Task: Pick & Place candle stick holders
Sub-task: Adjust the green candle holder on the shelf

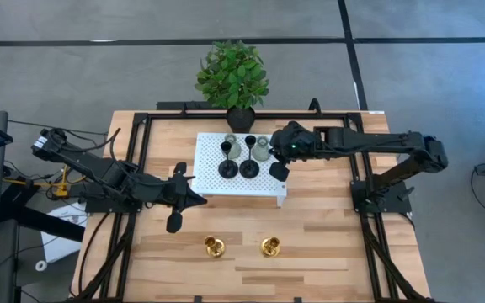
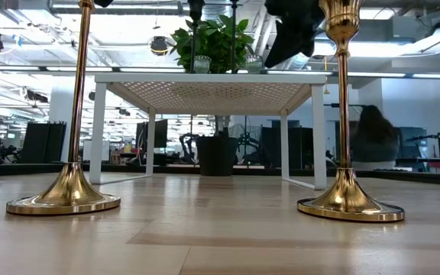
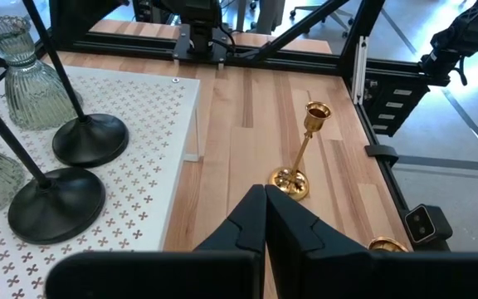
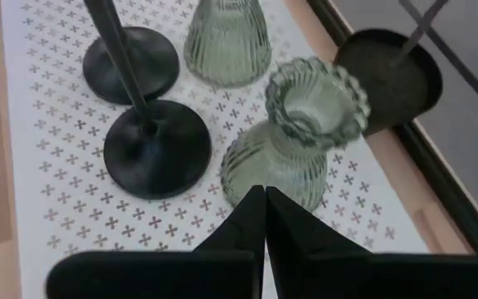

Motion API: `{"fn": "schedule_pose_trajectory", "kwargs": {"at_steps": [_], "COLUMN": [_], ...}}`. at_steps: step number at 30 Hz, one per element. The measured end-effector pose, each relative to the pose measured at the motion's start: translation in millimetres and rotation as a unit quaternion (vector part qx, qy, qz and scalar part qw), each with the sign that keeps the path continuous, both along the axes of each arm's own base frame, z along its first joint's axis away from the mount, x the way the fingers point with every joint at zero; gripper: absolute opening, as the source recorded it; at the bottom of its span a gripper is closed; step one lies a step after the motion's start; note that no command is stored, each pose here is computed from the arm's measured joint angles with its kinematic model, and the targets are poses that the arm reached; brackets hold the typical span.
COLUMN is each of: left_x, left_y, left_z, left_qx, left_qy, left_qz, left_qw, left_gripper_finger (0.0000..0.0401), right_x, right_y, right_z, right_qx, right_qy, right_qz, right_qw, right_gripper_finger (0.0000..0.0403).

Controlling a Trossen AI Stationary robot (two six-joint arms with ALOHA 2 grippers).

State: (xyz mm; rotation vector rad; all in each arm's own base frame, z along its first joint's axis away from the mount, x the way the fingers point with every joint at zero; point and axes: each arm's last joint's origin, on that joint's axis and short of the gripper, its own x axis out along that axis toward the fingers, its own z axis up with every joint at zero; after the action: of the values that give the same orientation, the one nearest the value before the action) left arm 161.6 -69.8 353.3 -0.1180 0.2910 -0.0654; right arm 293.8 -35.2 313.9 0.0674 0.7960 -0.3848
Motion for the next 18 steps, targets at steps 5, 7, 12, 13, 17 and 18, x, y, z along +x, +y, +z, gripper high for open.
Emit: {"fn": "schedule_pose_trajectory", "kwargs": {"at_steps": [5,7,12,13,17,18], "left_x": [0.0,0.0,0.0,0.0,0.0,0.0], "left_y": [0.0,0.0,0.0,0.0,0.0,0.0], "left_z": [0.0,0.0,0.0,0.1,0.0,0.0], "left_qx": [0.000,0.000,0.000,0.000,0.000,0.000], "left_qy": [0.000,0.000,0.000,0.000,0.000,0.000], "left_qz": [0.000,0.000,0.000,0.000,0.000,0.000], "left_qw": [1.000,1.000,1.000,1.000,1.000,1.000], "left_gripper_finger": [0.0003,0.0003,0.0003,0.0003,0.0003,0.0003], "right_x": [4.5,4.0,3.8,4.5,7.3,8.0], "right_y": [-3.9,-7.5,-15.3,-16.2,-18.6,-19.3], "right_z": [-1.7,-1.6,-0.8,0.0,3.1,3.9], "right_qx": [-0.011,-0.012,-0.018,-0.020,-0.015,-0.012], "right_qy": [-0.005,-0.005,-0.008,-0.013,-0.037,-0.044], "right_qz": [-0.002,-0.007,-0.015,-0.014,-0.008,-0.005], "right_qw": [1.000,1.000,1.000,1.000,0.999,0.999], "right_gripper_finger": [0.0000,0.0000,0.0000,0.0000,0.0000,0.0000]}}
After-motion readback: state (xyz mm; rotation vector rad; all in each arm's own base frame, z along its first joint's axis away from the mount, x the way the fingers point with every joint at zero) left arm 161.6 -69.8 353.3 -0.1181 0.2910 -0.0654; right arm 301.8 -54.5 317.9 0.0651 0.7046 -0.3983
